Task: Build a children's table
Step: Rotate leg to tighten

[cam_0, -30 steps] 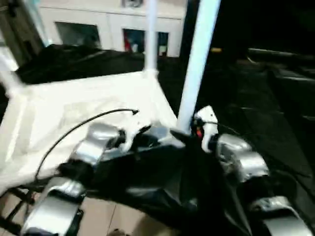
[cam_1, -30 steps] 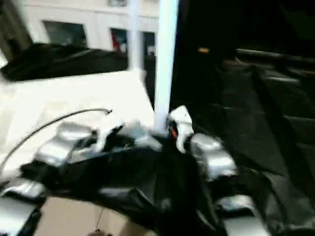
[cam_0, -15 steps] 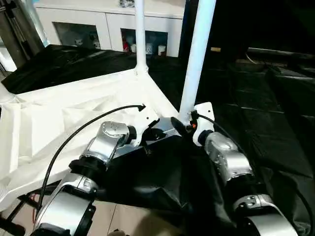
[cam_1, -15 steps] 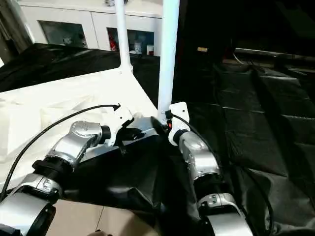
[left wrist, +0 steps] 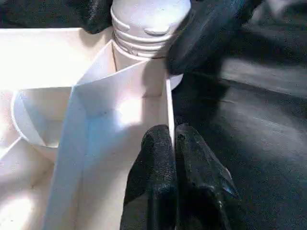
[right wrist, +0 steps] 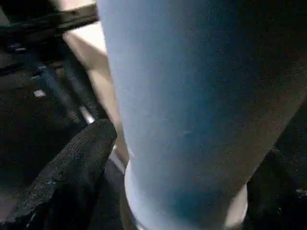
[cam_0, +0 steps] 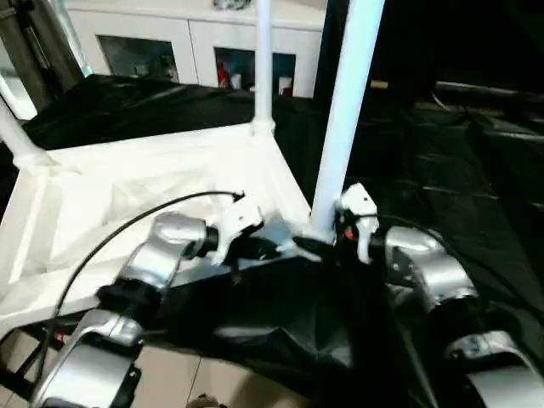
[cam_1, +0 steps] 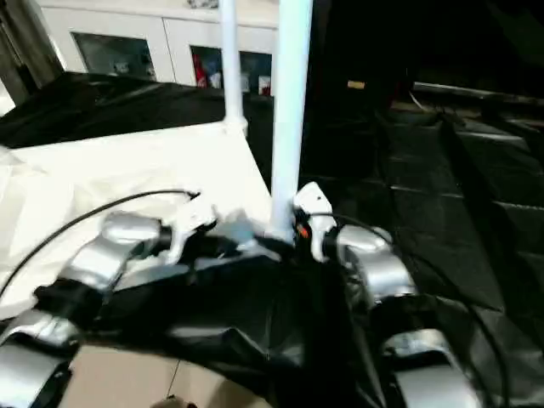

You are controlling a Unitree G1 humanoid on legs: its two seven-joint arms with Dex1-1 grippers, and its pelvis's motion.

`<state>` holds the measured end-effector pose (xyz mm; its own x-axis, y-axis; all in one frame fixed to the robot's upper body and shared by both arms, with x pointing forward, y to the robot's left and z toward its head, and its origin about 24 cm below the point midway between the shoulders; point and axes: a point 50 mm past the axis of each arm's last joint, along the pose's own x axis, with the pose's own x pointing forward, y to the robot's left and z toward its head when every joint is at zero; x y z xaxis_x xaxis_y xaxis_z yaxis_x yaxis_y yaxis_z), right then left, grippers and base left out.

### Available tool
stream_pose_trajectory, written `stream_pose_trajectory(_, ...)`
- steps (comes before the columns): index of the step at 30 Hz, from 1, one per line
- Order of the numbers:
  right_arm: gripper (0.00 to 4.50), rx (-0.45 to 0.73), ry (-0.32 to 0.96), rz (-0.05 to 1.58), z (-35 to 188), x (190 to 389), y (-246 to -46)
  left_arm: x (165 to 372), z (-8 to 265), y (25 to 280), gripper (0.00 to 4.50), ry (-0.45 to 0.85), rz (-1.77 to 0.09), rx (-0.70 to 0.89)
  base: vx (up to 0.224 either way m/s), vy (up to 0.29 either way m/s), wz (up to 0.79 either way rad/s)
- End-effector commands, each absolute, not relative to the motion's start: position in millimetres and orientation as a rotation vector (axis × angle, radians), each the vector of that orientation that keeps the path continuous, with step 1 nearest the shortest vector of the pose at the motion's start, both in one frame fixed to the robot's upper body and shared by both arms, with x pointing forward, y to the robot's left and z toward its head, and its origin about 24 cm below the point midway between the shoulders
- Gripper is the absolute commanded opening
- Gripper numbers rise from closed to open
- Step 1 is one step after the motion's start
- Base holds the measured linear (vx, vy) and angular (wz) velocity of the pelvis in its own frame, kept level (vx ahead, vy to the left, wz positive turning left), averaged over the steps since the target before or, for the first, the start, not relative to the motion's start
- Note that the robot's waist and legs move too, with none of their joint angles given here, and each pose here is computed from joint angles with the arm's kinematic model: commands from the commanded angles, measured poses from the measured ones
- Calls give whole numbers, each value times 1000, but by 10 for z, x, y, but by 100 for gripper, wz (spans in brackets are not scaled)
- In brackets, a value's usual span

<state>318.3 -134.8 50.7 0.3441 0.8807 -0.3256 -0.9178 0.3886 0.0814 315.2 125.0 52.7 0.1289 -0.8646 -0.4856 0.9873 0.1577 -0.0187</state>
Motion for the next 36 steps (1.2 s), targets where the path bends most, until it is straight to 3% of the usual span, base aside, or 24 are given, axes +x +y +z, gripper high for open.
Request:
stream_pose_trajectory(1, 388, -130, 330, 1253, 563, 3150, -1275, 3072, 625, 1047, 0, 360, -1553, 333, 0, 0, 0)
stream_pose_trajectory(6, 374, -146, 389, 1390, 570, 3058, -1339, 2973, 607, 1158, 0, 425, -1646, 321, 0, 0, 0)
stream_pose_trajectory(16, 282, -129, 412, 1439, 559, 3011, -1305, 2948, 597, 1164, 0, 440, -1654, 324, 0, 0, 0)
stream_pose_trajectory(21, 270, -96, 401, 1419, 528, 2987, -1274, 3037, 612, 1119, 0, 408, -1565, 324, 0, 0, 0)
stream_pose_trajectory(24, 268, -67, 375, 1314, 482, 3036, -1231, 3156, 630, 1056, 0, 385, -1443, 301, 0, 0, 0)
stream_pose_trajectory(27, 267, -36, 377, 1055, 370, 3184, -1162, 3295, 675, 937, 0, 345, -1315, 271, 0, 0, 0)
stream_pose_trajectory(29, 267, -29, 380, 1010, 347, 3206, -1147, 3320, 683, 913, 0, 338, -1292, 269, 0, 0, 0)
stream_pose_trajectory(30, 267, 30, 387, 891, 297, 3260, -1081, 3383, 696, 840, 0, 332, -1222, 259, 0, 0, 0)
stream_pose_trajectory(36, 267, 164, 401, 635, 227, 3351, -861, 3505, 731, 683, 0, 306, -1057, 225, 0, 0, 0)
